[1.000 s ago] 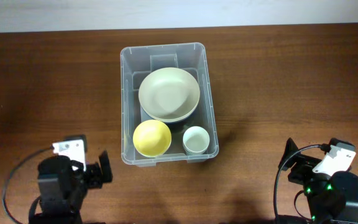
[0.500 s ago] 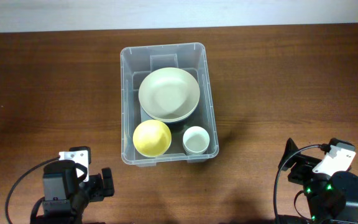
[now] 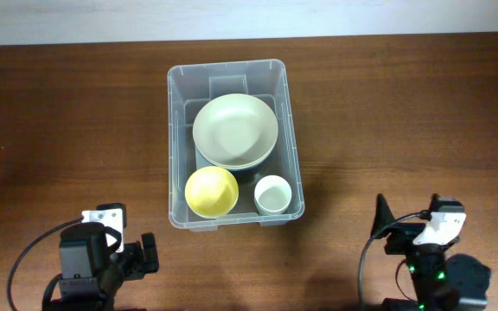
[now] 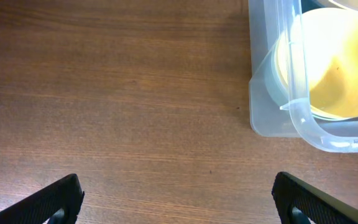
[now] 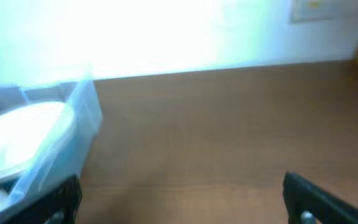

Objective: Pack container

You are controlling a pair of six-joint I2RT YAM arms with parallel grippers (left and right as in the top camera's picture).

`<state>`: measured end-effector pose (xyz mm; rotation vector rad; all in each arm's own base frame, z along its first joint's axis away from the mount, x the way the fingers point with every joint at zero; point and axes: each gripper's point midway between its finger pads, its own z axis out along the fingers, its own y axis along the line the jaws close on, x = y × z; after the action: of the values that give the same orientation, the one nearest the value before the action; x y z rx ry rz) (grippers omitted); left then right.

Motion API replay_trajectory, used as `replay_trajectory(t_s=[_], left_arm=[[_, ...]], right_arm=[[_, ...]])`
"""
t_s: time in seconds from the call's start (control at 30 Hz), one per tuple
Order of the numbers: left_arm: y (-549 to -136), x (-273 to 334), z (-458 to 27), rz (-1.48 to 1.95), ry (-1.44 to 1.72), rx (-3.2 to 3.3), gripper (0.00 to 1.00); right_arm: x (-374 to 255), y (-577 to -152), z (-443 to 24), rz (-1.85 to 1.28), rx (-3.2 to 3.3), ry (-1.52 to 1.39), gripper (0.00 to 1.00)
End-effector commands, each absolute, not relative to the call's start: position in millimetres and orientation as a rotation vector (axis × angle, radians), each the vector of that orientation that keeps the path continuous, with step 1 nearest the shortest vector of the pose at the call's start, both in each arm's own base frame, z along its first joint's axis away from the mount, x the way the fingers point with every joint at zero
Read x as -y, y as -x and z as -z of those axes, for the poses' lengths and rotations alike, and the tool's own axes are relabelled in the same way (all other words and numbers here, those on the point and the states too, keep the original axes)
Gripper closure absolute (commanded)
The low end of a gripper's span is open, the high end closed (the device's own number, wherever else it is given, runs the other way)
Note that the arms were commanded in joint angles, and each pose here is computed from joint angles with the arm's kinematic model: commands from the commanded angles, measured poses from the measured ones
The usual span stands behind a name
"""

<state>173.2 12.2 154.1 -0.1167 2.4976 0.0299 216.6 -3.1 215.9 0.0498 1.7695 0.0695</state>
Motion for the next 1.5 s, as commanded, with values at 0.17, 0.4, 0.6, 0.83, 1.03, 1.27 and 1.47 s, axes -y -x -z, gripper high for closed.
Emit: replay_trajectory(t_s=[0.17,0.4,0.6,0.83,1.03,1.27,1.47], left_arm=[[-173.2,-12.8,-155.1,-0.031,0.129,-2.488,0.01],[-173.2,-12.8,-155.2,-0.031,0.129,-2.488,0.01],[-173.2,-12.8,-155.2,-0.031,0.129,-2.488,0.01],[-173.2,-12.8,-155.2,-0.031,0.129,-2.488,0.01],[-173.2,-12.8,-155.2,-0.031,0.129,-2.488,0.01],[-173.2,-12.8,-155.2,-0.031,0.129,-2.488,0.01],[-173.2,-12.8,-155.1,-0.031,0.129,-2.488,0.01]], right_arm=[[-8.8,-235.4,-225.9,-0.074,-1.490,0.051,0.01],[-8.5,-242.1,-219.9,-0.015,-1.385,0.085,0.01],[-10.0,-245.6,-157.6,-0.026,-1.639,0.099,0.01],[-9.3,-246.3,-156.5,-0.024,-1.644,0.097,0.01],[-9.3,-246.3,-156.5,-0.024,-1.644,0.096,0.01],[-9.3,-246.3,-156.5,-0.024,-1.644,0.097,0.01],[-9.3,-246.3,-156.5,-0.024,-1.644,0.097,0.01]])
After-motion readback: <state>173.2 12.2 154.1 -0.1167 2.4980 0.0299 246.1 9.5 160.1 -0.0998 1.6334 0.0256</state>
